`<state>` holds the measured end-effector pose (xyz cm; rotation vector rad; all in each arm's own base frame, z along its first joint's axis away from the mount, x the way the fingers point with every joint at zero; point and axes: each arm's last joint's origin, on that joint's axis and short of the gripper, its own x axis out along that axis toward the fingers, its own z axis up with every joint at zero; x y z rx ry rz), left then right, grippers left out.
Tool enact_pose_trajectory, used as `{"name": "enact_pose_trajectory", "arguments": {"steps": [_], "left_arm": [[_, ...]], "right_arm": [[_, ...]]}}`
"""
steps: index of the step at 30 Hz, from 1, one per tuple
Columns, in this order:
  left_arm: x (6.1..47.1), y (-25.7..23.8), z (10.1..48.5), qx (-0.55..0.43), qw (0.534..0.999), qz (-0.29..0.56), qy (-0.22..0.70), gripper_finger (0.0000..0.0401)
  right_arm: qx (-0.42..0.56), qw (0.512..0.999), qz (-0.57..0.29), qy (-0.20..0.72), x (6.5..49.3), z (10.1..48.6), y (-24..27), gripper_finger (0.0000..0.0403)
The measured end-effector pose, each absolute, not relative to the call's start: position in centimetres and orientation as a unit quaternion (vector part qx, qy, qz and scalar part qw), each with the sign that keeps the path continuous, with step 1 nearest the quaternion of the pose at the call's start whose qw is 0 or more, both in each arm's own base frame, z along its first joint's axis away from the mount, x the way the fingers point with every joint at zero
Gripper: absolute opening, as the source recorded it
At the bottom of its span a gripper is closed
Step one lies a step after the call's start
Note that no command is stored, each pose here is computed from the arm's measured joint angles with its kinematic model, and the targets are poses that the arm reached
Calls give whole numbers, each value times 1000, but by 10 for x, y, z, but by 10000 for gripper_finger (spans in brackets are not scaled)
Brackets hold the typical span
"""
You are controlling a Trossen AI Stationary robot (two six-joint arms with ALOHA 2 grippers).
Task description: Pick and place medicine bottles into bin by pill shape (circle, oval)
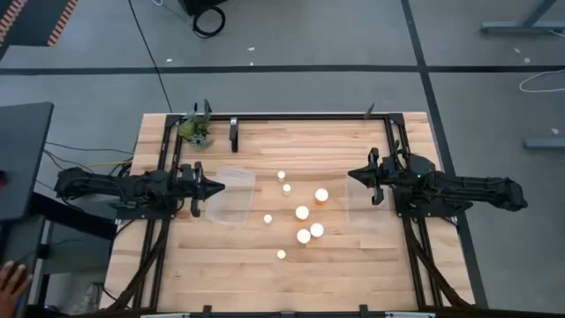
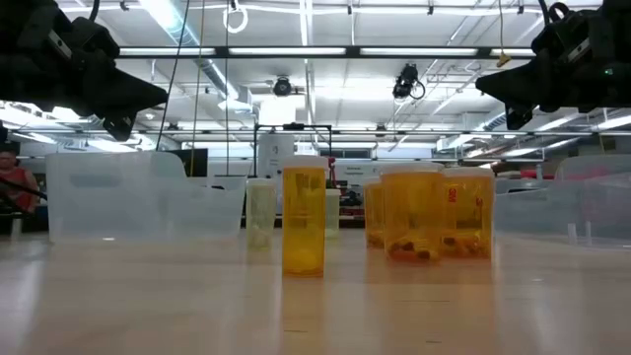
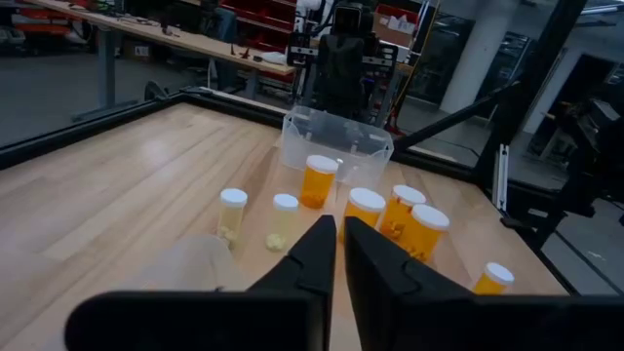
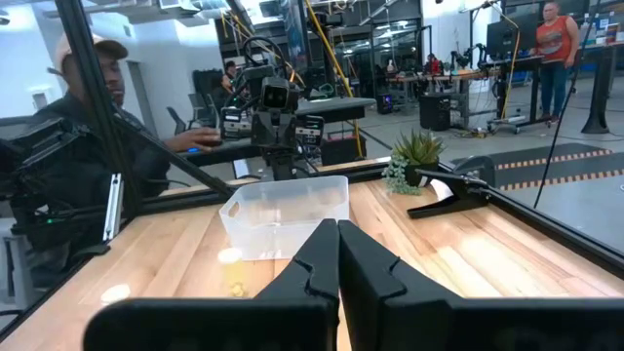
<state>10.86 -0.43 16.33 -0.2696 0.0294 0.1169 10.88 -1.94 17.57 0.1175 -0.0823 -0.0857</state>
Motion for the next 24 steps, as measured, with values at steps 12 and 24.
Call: {"name": "enact_pose_trajectory", "arguments": {"steps": [12, 24], "left_arm": [[109, -4, 163, -134, 989, 58, 15, 26], [109, -4, 163, -134, 989, 58, 14, 33]], "right_arm": [[59, 997, -43, -41, 109, 176, -19, 10], [59, 997, -43, -41, 109, 176, -19, 10]]}}
